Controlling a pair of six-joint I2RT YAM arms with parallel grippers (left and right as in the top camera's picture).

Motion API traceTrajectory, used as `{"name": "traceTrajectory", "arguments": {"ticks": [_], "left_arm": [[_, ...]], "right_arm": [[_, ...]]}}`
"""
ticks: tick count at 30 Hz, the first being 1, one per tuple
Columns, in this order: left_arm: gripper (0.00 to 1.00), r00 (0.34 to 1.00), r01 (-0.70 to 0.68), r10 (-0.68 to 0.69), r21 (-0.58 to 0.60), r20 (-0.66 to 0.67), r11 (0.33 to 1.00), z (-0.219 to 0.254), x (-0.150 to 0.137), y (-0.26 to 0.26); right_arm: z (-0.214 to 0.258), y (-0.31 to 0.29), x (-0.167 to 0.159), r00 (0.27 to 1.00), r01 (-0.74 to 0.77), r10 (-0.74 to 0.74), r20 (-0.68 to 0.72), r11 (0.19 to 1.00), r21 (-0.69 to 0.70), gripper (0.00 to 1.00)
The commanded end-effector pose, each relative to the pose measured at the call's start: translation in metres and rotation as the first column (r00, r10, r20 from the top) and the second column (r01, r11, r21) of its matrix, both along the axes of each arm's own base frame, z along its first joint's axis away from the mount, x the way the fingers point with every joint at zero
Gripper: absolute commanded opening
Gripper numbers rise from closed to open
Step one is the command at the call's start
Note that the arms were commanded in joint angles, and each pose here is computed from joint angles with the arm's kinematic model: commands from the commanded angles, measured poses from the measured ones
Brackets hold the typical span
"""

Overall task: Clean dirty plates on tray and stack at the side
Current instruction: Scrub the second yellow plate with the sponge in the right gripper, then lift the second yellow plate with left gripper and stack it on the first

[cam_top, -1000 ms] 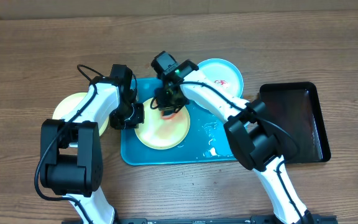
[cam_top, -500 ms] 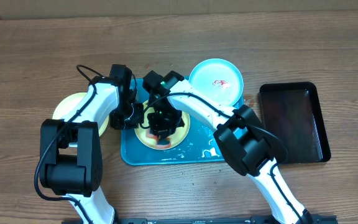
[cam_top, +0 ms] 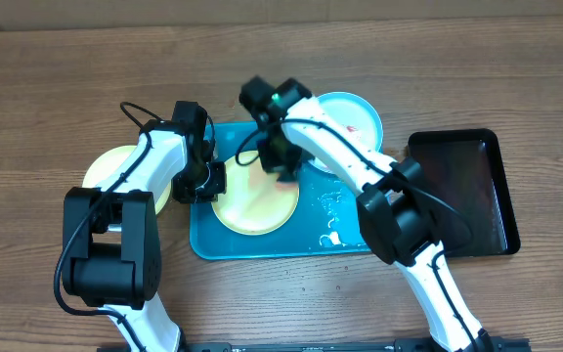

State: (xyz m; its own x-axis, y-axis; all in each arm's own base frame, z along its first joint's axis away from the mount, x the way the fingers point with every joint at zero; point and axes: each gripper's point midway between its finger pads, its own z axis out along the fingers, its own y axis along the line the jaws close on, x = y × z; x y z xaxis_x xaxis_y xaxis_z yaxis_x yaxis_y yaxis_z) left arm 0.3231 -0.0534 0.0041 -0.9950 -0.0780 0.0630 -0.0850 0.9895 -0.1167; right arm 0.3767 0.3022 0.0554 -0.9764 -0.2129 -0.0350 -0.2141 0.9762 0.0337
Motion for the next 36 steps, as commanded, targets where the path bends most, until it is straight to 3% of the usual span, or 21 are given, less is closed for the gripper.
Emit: {"name": "traceTrajectory", "arguments": {"ticks": [1, 10, 14, 20, 23, 28, 32, 36], "left_arm": [[0.04, 1.000, 0.011, -0.011, 0.043, 0.004, 0.999, -0.003, 0.003, 0.009], [0.04, 0.974, 0.008, -0.024, 0.070, 0.224, 0.997, 0.079, 0.018, 0.015], [0.04, 0.951, -0.022, -0.026, 0.152, 0.307, 0.988, 0.113, 0.013, 0.032], [0.04, 0.916, -0.105, -0.036, 0.326, 0.399, 0.939, 0.160, -0.003, 0.068], [0.04, 0.904, -0.174, -0.047, 0.467, 0.424, 0.867, 0.181, -0.014, 0.097], [0.04, 0.877, -0.373, 0.025, 0.645, 0.481, 0.667, 0.211, -0.032, 0.144], [0.05, 0.829, -0.503, 0.060, 0.695, 0.555, 0.514, 0.229, -0.038, 0.166], [0.04, 0.800, -0.564, 0.055, 0.718, 0.597, 0.408, 0.243, -0.041, 0.178]], "right_arm": [[0.056, 0.011, 0.024, 0.991, 0.009, -0.019, 0.130, 0.997, 0.081, 0.04], [0.202, -0.031, 0.034, 0.958, 0.033, -0.118, 0.260, 0.950, 0.309, 0.04], [0.257, -0.058, 0.041, 0.928, 0.004, -0.165, 0.334, 0.901, 0.434, 0.04], [0.295, -0.116, 0.050, 0.874, 0.075, -0.284, 0.394, 0.880, 0.469, 0.04], [0.303, -0.132, 0.052, 0.858, 0.092, -0.311, 0.410, 0.876, 0.473, 0.04], [0.309, -0.147, 0.054, 0.845, 0.102, -0.331, 0.420, 0.871, 0.481, 0.04], [0.309, -0.149, 0.055, 0.845, 0.089, -0.318, 0.430, 0.877, 0.472, 0.04], [0.309, -0.149, 0.055, 0.845, 0.088, -0.316, 0.431, 0.878, 0.471, 0.04]]}}
